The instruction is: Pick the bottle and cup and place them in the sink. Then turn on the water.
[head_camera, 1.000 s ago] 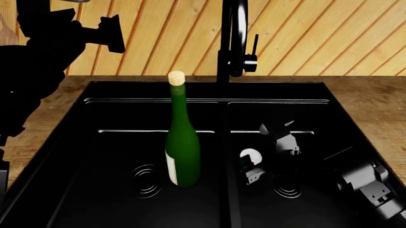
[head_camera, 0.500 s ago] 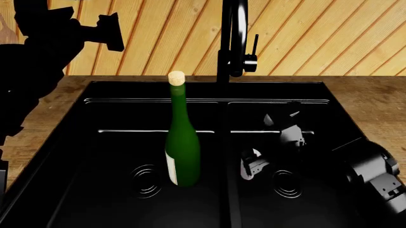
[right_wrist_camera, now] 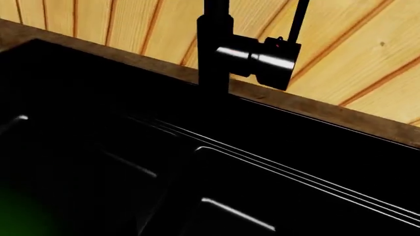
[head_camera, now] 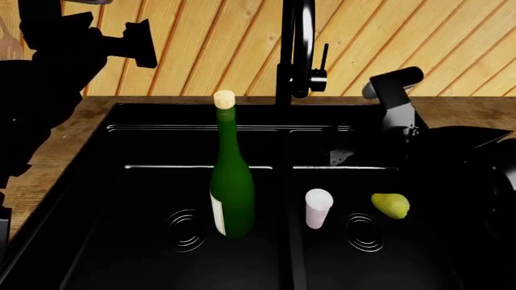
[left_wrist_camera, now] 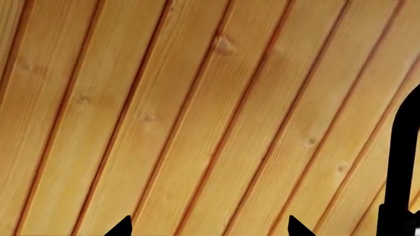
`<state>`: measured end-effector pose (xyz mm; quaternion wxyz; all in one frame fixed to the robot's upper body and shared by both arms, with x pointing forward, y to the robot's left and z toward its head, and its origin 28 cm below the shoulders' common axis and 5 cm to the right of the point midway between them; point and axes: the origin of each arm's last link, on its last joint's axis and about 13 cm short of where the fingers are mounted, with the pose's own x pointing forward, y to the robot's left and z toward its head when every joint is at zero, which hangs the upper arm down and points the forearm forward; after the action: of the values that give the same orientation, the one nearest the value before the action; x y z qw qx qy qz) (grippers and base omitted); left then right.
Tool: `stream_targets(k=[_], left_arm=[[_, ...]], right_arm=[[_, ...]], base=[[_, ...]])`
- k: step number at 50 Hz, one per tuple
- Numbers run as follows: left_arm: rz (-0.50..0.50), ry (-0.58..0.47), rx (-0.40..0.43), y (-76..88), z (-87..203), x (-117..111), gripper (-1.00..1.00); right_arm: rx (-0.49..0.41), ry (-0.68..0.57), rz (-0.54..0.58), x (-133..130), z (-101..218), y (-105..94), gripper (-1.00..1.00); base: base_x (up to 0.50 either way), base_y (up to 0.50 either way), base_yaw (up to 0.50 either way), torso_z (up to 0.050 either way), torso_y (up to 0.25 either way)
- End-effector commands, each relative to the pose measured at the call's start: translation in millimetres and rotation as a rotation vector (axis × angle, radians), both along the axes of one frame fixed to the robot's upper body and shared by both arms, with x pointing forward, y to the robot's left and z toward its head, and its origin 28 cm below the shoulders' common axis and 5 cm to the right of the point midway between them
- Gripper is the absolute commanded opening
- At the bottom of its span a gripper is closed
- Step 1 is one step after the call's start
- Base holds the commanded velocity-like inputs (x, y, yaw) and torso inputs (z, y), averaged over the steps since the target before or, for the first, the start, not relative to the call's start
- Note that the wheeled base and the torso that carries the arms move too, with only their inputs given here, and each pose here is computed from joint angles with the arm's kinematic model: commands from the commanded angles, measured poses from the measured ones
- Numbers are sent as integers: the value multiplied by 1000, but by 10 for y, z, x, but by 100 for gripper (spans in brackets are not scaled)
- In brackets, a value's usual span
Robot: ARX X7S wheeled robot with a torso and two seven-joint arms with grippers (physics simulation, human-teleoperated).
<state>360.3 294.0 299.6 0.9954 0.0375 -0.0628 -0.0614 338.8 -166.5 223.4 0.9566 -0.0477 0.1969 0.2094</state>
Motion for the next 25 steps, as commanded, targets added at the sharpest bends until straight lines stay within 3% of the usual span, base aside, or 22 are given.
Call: stream_targets(k=[1,18,25], left_arm=[[20,-7,1,3,1,5,100],[13,-12,0,-20,18,19,100],[12,-10,2,-23,8,27,100]], right_arm=[[9,-130,-51,68,315,-3,100],[-42,-304,-160,192,537,-38,100],[-54,-372,-149,333,633,8,100]], base=[[0,0,0,0,0],[0,0,0,0,0],[0,0,0,0,0]])
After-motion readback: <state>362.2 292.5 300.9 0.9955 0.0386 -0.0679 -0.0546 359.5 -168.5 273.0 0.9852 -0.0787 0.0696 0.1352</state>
